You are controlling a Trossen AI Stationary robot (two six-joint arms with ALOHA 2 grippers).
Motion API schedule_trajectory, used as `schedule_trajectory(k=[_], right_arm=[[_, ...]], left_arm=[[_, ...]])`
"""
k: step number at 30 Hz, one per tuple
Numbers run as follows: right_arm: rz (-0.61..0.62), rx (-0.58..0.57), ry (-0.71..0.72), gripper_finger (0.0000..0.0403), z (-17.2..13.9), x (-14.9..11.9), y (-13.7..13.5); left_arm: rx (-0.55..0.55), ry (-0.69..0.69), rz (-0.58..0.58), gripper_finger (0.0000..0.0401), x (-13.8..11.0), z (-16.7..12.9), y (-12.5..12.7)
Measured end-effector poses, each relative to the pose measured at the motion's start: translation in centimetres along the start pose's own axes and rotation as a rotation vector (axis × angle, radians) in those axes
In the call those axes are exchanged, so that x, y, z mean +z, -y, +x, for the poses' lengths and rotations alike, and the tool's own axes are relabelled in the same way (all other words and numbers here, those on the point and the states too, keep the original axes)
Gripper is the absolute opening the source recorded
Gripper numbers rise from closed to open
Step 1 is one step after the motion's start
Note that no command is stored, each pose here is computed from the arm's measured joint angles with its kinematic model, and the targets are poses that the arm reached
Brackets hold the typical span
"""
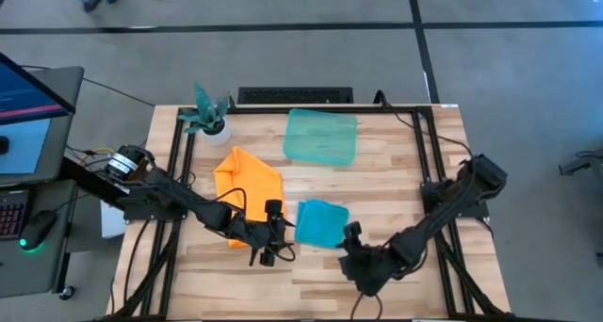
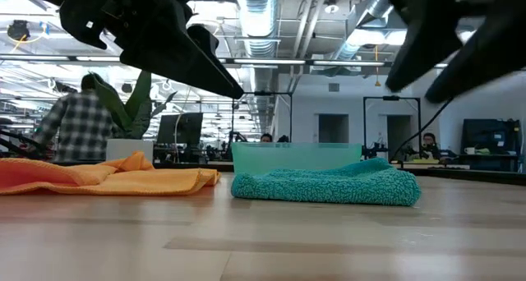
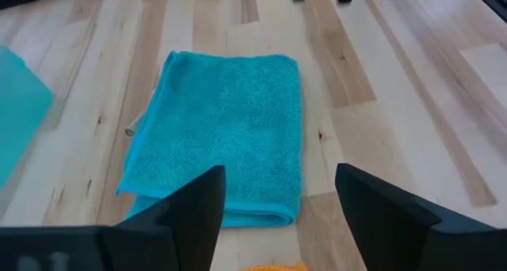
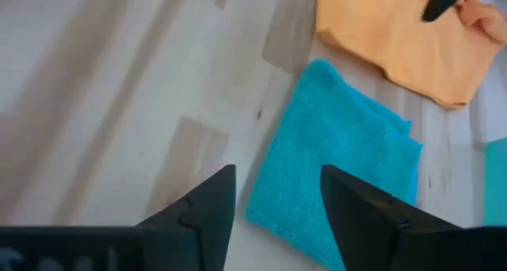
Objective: Roll microfiber towels into tight, uniform cylinder then place into a basket
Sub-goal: Roll the blue microfiber towel
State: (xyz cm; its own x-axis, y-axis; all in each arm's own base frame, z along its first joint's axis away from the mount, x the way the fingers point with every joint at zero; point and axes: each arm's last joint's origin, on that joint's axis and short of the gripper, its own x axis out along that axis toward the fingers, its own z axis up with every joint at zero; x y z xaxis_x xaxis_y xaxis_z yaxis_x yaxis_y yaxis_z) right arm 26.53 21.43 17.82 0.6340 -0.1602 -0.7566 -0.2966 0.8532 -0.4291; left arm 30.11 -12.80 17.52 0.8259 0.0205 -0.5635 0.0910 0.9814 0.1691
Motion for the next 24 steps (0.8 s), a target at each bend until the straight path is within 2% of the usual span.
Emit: schedule_trajectory(k=[6,12,16,24], right_arm=[[-0.017,-0.027,-0.074,0.0220,3.0,-0.6,0.2],[0.119,0.067,-0.098,0.0213,3.9,-0.4,1.5],[0.158,0.107,-0.112,0.0209,4.2,-0.5,2.0],[0.216,0.094,-0.162,0.0209,5.0,-1.8,2.4]], left_arm=[[-0.001,-0.002,0.023,0.0231,0.0,0.0,0.0],[0.000,-0.002,0.022,0.0231,-0.1,0.0,0.0],[0.000,-0.005,0.023,0.0231,-0.2,0.0,0.0],[0.003,0.005,0.021,0.0231,-0.5,0.7,0.3]])
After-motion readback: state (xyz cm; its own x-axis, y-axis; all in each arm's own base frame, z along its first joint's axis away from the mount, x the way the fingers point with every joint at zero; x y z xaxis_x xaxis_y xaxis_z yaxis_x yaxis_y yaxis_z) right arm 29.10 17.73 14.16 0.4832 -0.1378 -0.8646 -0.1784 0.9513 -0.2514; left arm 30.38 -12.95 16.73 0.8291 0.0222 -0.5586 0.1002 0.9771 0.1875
